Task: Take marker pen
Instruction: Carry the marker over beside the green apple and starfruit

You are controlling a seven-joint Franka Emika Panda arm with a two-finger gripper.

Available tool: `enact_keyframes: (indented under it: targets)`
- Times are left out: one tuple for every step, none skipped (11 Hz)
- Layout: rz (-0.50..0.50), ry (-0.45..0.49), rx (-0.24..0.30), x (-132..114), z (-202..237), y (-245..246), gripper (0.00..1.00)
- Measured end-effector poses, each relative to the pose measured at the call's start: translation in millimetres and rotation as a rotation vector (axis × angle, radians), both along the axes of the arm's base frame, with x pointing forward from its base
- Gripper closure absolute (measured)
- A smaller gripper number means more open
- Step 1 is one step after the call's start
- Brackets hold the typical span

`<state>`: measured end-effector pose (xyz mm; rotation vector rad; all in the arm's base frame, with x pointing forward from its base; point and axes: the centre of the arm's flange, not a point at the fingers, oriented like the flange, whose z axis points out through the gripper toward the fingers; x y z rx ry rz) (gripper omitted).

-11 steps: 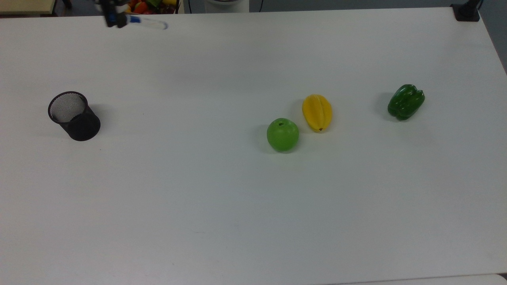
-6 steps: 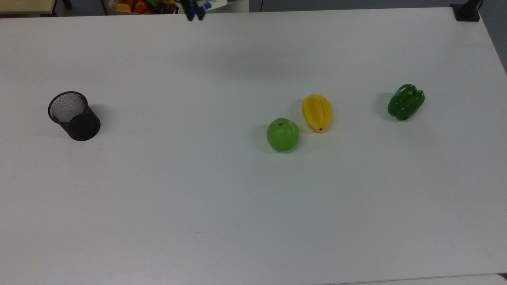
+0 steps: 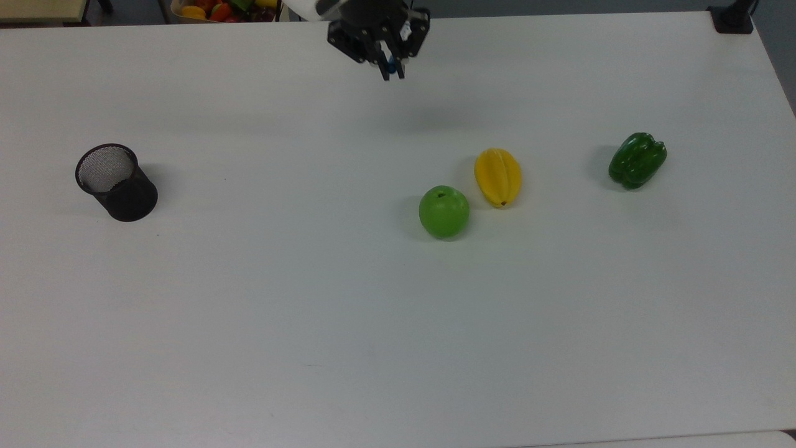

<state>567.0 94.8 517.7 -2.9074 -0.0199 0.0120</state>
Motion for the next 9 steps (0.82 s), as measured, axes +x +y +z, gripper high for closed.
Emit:
enact_keyframes:
  targets:
    - [0.023, 0.001, -0.023, 3, -19, 11, 0.82]
    - [0.056, -0.009, -0.054, 3, -44, 27, 0.82]
    - [0.075, -0.030, -0.073, 2, -60, 36, 0.82]
    - [0.084, -0.052, -0.084, 2, -78, 41, 0.82]
    - [0.088, -0.062, -0.088, 3, -95, 45, 0.82]
    - [0.096, -0.066, -0.095, 5, -110, 49, 0.82]
    - [0.104, -0.081, -0.101, 7, -124, 52, 0.82]
    - [0.112, -0.101, -0.107, 8, -139, 57, 0.82]
    - [0.120, -0.111, -0.112, 9, -153, 61, 0.82]
